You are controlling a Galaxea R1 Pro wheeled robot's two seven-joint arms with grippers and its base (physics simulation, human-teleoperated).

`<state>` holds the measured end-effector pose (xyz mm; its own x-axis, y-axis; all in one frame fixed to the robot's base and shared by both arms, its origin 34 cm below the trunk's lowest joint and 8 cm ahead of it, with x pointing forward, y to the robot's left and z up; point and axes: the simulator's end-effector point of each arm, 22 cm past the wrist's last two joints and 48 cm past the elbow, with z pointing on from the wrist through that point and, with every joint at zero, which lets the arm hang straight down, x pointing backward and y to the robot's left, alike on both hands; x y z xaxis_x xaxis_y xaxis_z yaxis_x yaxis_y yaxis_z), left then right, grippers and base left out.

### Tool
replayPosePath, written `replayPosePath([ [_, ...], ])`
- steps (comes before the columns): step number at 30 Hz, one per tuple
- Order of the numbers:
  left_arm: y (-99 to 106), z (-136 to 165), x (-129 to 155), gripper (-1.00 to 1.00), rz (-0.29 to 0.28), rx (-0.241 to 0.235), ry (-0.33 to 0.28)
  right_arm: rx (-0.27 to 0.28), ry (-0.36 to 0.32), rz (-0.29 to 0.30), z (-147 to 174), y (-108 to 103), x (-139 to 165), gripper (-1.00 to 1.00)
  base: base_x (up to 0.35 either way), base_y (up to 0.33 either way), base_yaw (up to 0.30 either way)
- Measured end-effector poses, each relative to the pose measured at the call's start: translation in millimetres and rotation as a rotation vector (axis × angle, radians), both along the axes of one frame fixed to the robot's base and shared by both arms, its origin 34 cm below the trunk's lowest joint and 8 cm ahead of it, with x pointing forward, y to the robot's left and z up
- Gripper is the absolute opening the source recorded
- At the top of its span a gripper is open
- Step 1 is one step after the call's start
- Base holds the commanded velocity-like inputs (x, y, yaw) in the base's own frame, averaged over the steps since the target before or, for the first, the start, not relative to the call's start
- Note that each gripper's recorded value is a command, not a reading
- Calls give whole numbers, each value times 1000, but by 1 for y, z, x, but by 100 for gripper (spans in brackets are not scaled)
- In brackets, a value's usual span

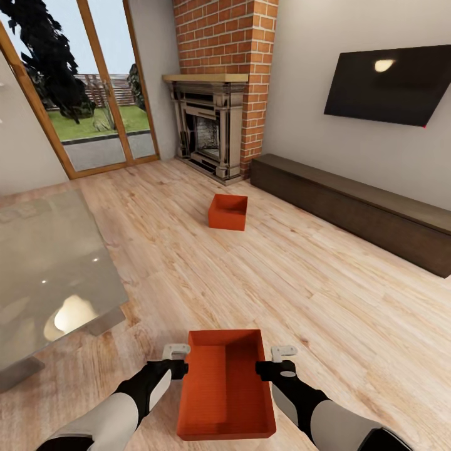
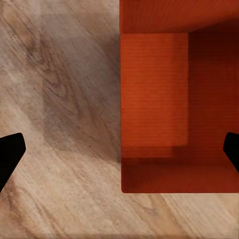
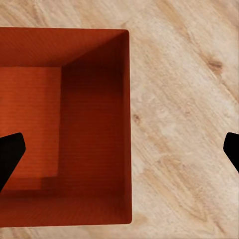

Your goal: Move the two storage containers from the living room to the garage. In the garage, place one container on the floor and stack the other container on top of it (either order is fine).

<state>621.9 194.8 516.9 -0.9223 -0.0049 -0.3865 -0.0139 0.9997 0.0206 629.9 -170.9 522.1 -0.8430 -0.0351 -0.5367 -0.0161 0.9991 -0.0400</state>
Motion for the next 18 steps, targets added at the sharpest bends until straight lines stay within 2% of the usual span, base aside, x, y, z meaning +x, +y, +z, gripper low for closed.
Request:
replayPosePath([
  [10, -3, 1, 1, 100, 0, -4, -4, -1, -3, 2, 1, 0, 1, 100, 0, 0, 0],
  [15, -20, 2, 1, 100, -11, -24, -4, -1, -4, 3, 1, 0, 1, 100, 0, 0, 0],
  [18, -21, 3, 1, 100, -13, -24, -4, 0, -4, 4, 1, 0, 1, 100, 0, 0, 0],
])
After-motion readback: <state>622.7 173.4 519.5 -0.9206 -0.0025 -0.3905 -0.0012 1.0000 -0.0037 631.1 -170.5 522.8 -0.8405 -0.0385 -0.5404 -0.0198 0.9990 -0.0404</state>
